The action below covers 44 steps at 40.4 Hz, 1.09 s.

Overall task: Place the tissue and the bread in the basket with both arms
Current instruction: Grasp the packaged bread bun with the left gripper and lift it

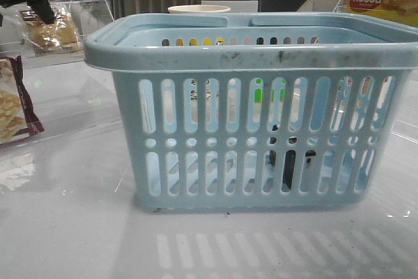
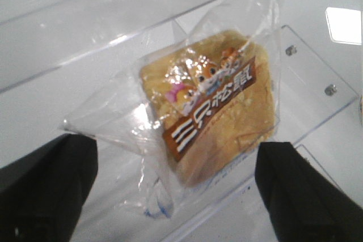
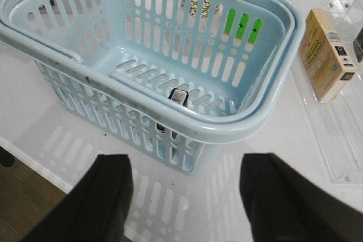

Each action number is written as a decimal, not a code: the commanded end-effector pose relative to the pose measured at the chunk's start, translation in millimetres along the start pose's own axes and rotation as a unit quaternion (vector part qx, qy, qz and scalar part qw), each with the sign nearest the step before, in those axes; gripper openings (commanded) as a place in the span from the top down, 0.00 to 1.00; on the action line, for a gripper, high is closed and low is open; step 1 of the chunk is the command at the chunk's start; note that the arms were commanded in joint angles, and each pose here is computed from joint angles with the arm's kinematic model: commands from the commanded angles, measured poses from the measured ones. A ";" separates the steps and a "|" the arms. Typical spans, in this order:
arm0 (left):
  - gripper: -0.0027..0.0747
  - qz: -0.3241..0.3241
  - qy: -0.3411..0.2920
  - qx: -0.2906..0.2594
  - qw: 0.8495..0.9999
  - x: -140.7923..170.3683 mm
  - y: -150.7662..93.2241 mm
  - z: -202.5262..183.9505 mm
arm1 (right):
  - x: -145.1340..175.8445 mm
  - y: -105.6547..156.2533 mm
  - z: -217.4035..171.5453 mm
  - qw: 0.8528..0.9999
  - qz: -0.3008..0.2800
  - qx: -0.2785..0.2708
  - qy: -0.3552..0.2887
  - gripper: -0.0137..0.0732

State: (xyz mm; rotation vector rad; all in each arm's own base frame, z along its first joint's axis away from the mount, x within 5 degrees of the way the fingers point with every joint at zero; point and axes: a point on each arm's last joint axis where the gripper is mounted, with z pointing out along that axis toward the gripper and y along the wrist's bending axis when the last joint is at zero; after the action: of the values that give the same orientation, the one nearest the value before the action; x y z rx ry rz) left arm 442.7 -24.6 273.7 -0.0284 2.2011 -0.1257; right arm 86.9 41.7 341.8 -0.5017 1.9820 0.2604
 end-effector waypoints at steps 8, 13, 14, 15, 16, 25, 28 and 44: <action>0.33 -0.005 -0.115 0.014 0.993 -29.9 -13.9 -9.3 | -14.3 -1.2 -5.1 0.999 -0.005 0.006 -0.052 0.24; 0.52 -0.005 -0.117 0.014 0.993 -30.3 -13.9 -9.4 | -14.3 -1.2 -5.1 0.999 -0.005 0.006 -0.052 0.24; 0.54 -0.004 -0.117 0.014 0.993 -30.3 -13.9 -9.4 | -14.3 -1.2 -5.1 0.999 -0.005 0.006 -0.052 0.24; 0.58 -0.004 -0.117 0.014 0.993 -30.3 -13.9 -9.4 | -14.3 -1.2 -5.1 0.999 -0.005 0.006 -0.053 0.24; 0.61 -0.004 -0.117 0.014 0.993 -30.3 -13.9 -9.4 | -14.3 -1.2 -5.1 0.999 -0.005 0.006 -0.053 0.24; 0.84 -0.003 -0.134 0.016 0.991 -39.6 -15.3 -25.7 | -14.3 -1.2 -5.1 0.999 -0.005 0.006 -0.053 0.24; 0.85 -0.003 -0.147 0.018 0.989 -46.3 -16.3 -38.1 | -14.3 -1.2 -5.1 0.999 -0.005 0.006 -0.053 0.24; 0.85 0.037 -0.163 0.055 0.984 -68.9 -46.3 -140.2 | -14.3 -1.2 -5.1 0.999 -0.005 0.006 -0.053 0.24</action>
State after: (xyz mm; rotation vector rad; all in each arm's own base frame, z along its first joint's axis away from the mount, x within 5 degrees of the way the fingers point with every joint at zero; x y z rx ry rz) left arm 399.9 -45.2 358.7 0.0337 2.0285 -0.1766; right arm 86.9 41.7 341.8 -0.5017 1.9820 0.2604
